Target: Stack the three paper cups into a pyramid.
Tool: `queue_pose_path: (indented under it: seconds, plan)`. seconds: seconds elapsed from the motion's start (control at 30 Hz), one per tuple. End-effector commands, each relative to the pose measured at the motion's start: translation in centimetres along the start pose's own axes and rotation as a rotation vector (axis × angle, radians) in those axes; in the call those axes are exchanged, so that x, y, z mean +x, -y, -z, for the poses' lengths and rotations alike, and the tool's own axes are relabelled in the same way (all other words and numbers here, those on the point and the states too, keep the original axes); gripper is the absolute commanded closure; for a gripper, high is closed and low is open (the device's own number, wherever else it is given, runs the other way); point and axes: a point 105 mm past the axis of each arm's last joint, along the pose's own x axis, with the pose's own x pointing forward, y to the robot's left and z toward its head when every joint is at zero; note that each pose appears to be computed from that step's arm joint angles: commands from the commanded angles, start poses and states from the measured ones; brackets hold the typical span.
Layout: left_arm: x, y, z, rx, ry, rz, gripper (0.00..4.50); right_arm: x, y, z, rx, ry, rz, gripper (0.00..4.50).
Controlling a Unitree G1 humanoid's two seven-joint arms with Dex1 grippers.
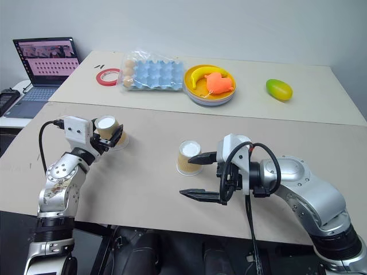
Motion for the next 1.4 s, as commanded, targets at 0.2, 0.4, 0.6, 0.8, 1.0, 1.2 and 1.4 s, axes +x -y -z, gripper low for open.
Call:
queue_pose_path:
  seconds: [0.2,0.4,0.6,0.8,1.0,1.2,1.4]
  plan:
    - [0.2,0.2,-1.6,0.015,0.044,0.006,1.87,-0.1,-0.2,-0.8,-0.030,0.017,-0.003,0.00]
    - [0.0,5.5,-5.9,0.015,0.189,0.325,1.87,-0.1,0.1,-0.7,-0.033,0.012,0.009,0.00]
    - [-1.7,9.3,-4.8,0.053,0.121,0.650,1.87,-0.3,0.5,-0.8,-0.039,0.009,0.030,0.00]
    - [-2.9,11.3,-2.4,0.074,0.028,0.855,1.87,-0.7,0.5,-0.8,-0.042,0.003,0.061,0.00]
    - [-2.6,12.8,-1.2,0.075,0.012,0.932,1.87,-1.1,0.6,-0.9,-0.041,-0.003,0.095,0.00]
    - [-1.9,13.7,-0.5,0.095,0.013,0.958,1.87,-1.4,0.6,-0.8,-0.039,-0.006,0.122,0.00]
    - [-1.5,14.4,-0.6,0.090,0.025,0.974,1.87,-1.6,0.6,-0.9,-0.036,-0.007,0.140,0.00]
